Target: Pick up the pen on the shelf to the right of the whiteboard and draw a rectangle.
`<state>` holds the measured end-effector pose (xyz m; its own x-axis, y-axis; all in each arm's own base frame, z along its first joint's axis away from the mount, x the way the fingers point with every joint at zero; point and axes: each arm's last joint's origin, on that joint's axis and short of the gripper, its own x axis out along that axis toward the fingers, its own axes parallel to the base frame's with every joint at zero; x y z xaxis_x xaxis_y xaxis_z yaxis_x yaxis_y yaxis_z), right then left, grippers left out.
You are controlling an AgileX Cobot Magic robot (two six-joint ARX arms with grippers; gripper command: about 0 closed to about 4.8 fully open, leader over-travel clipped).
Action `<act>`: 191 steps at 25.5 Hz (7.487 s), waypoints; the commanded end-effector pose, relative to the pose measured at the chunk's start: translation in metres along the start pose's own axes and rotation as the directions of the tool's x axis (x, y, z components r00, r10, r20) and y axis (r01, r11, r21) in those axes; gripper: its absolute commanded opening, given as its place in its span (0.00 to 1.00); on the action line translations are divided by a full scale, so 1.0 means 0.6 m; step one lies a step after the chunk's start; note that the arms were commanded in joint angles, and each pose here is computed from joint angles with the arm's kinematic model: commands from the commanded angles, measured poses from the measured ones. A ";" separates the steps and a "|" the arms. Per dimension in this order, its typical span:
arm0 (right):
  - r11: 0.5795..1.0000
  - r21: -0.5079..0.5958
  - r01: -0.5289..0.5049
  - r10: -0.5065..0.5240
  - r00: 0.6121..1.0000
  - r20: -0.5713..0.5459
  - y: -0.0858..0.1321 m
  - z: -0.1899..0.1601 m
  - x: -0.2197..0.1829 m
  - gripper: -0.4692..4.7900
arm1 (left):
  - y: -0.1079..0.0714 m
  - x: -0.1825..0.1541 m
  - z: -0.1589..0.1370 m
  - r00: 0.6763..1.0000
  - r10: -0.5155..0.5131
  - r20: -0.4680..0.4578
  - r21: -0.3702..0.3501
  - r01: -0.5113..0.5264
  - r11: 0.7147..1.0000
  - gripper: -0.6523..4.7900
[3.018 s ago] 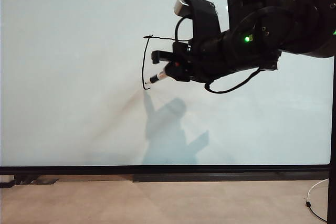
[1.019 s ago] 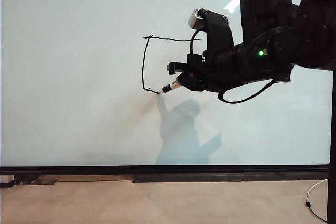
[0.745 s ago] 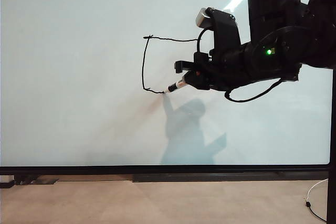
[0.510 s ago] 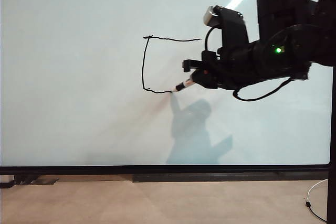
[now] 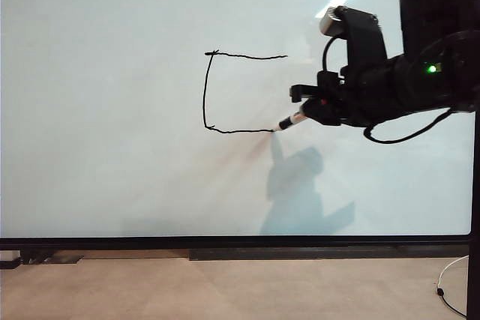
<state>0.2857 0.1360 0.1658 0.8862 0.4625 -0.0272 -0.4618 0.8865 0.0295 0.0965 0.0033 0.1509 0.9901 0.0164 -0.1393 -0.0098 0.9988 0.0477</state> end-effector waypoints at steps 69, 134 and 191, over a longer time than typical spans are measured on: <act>0.240 -0.908 0.344 -0.367 0.898 0.243 0.170 0.040 -0.042 0.07 | 0.000 -0.001 0.004 1.000 -0.001 0.013 0.001 0.001 1.000 0.11; 0.625 -0.753 -0.207 -0.108 0.932 -0.345 0.042 0.148 0.019 0.07 | 0.000 -0.001 0.004 1.000 -0.001 0.013 0.001 0.001 1.000 0.11; 0.563 -0.826 -0.011 -0.160 0.979 -0.123 0.056 0.266 -0.025 0.07 | 0.000 -0.001 0.004 1.000 -0.001 0.013 0.001 0.001 1.000 0.11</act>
<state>0.2640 0.1579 0.3161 0.9231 0.3189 -0.2150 -0.3525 0.4783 -0.8043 0.0965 0.0033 0.1510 0.9902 0.0168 -0.1389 -0.0102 0.9988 0.0478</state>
